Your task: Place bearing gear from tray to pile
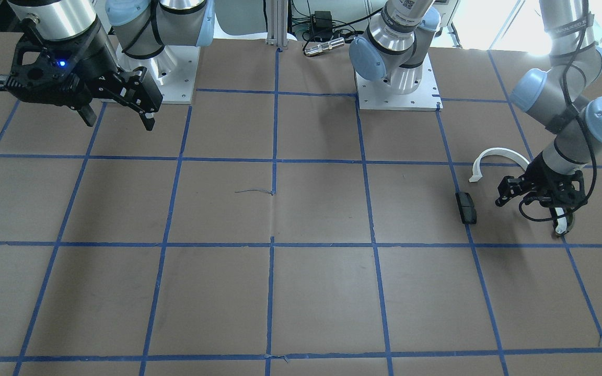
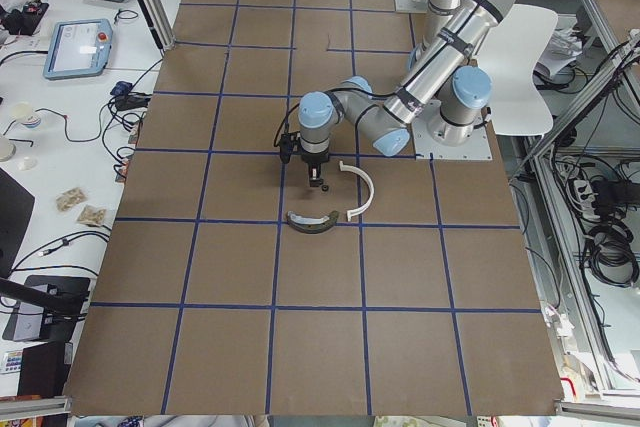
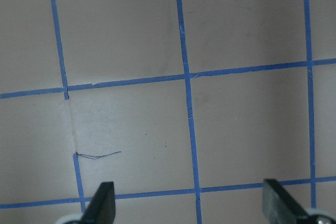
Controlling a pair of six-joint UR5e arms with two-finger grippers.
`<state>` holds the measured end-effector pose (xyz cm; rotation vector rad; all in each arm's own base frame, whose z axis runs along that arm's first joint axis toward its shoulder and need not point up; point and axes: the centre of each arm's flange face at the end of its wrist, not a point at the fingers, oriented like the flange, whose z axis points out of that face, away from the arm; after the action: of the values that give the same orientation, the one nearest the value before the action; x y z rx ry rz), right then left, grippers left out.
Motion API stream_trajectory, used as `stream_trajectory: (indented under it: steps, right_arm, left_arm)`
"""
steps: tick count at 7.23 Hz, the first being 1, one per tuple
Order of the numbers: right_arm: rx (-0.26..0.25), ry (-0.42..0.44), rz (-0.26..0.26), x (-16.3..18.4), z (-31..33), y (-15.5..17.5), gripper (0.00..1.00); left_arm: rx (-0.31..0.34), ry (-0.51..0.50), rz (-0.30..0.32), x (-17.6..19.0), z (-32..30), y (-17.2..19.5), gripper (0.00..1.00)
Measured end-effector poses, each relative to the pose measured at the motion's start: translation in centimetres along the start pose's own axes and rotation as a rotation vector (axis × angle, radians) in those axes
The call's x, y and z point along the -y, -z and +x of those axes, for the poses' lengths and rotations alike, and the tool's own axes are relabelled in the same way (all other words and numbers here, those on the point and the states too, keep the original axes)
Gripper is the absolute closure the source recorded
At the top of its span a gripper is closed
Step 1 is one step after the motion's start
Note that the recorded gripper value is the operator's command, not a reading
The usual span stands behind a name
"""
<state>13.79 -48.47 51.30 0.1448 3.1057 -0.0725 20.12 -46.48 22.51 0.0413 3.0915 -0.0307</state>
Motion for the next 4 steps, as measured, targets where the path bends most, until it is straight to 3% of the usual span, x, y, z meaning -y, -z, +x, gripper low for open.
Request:
stream_trajectory:
  steps: [2,4]
  right_arm:
    - [0.003,0.000,0.000,0.0,0.0,0.0,0.00]
    - [0.004,0.004,0.001,-0.2,0.0,0.1,0.00]
  left_arm:
    - [0.037,-0.041,-0.008,3.6,4.4,6.8,0.00]
    - [0.009,0.097,-0.066,6.6,10.3,15.5,0.00]
